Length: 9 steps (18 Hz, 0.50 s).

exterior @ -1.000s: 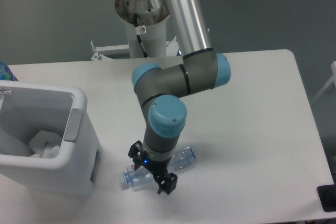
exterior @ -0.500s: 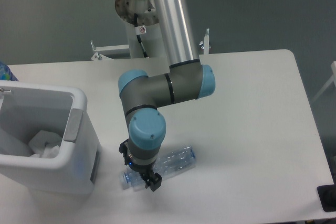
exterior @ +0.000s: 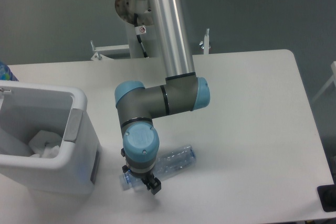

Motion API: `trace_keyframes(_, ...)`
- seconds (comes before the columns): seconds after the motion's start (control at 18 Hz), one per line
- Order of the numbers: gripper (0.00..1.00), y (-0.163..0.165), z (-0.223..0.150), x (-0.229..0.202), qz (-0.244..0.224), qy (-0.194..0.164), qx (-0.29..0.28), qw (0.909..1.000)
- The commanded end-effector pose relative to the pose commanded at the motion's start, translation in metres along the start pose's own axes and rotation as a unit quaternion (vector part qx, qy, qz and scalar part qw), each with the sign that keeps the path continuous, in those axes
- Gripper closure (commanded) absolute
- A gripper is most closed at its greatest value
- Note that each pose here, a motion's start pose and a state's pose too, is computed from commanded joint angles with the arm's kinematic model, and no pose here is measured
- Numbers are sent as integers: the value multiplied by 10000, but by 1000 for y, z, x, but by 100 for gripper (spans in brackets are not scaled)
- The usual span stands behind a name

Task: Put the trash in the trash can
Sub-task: 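Close the gripper on the bottle's capped end and lift it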

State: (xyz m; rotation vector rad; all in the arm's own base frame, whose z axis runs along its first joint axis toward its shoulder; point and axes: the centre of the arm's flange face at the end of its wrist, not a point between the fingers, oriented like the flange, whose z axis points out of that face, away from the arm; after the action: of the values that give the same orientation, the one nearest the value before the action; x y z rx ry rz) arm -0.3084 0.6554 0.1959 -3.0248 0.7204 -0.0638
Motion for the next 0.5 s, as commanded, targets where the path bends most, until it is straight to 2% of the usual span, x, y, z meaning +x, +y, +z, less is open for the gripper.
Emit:
trace_keyframes(0.22,64,0,-7,-1,-46,-7,4,10000)
trace_keyframes(0.33,72,1,-19,-2,-56,-75,56,9999)
trace_keyframes(0.5,72,27,-51,-27,-306,-256,278,9988)
